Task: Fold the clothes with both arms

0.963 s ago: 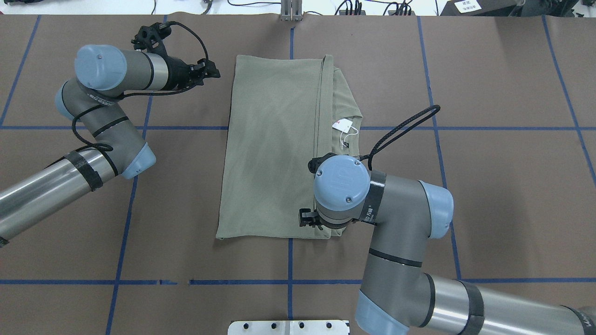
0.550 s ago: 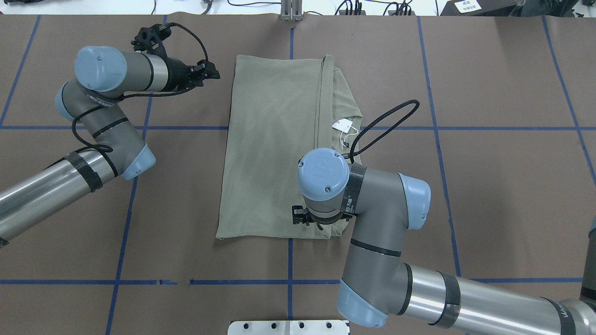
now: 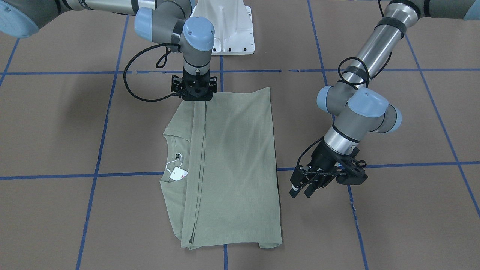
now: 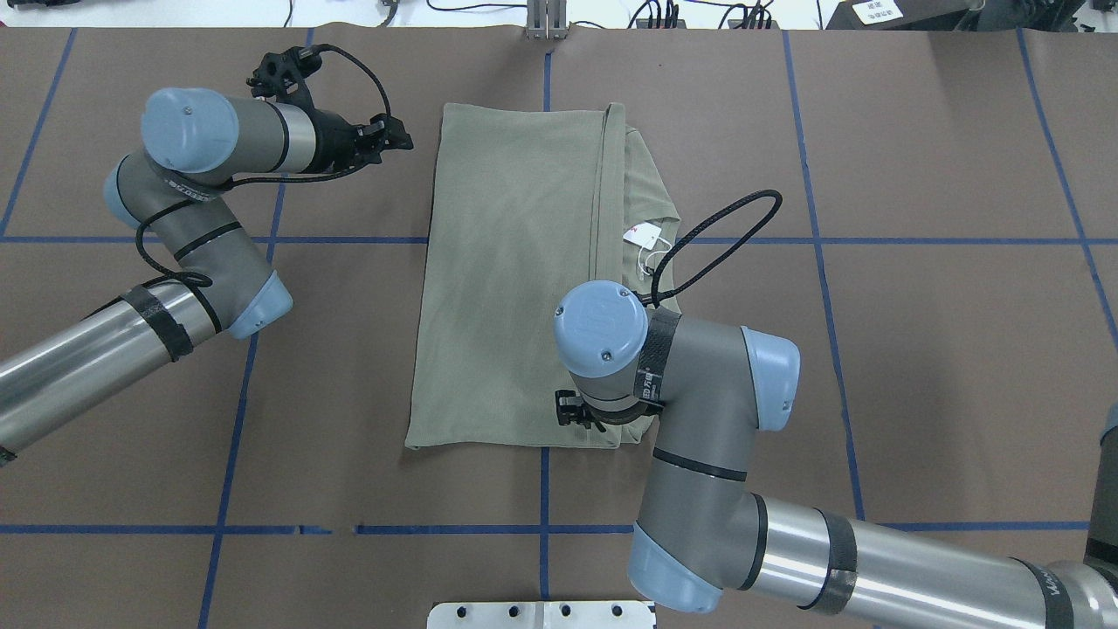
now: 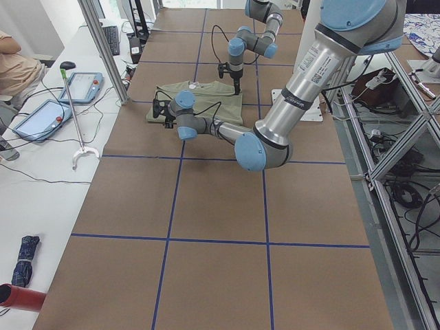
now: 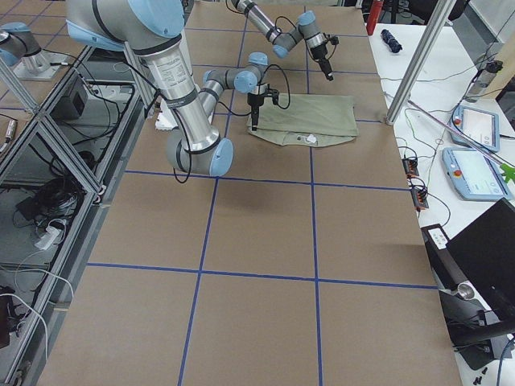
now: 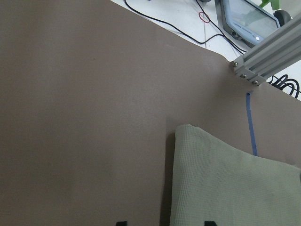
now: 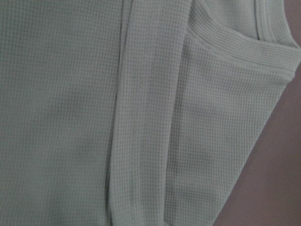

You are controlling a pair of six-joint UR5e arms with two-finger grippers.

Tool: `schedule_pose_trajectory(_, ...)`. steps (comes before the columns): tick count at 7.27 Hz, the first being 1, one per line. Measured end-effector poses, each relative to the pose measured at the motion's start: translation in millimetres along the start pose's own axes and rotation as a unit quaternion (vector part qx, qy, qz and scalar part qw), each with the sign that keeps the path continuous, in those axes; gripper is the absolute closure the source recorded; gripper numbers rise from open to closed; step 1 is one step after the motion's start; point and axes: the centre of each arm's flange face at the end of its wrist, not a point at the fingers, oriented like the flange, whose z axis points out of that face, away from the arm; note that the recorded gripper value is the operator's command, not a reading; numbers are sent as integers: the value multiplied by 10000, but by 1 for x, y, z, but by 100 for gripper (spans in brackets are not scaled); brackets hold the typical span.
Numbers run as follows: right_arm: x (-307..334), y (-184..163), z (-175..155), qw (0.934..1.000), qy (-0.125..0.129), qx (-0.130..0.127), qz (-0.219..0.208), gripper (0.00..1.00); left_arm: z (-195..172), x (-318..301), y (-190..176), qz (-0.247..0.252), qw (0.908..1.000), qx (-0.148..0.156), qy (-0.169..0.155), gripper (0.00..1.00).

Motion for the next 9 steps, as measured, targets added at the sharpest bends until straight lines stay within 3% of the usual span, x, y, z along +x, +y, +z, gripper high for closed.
schedule_pose_trajectory(9, 8, -6, 13, 9995, 81, -287, -134, 2, -1, -2, 2, 0, 10000, -10, 6, 36)
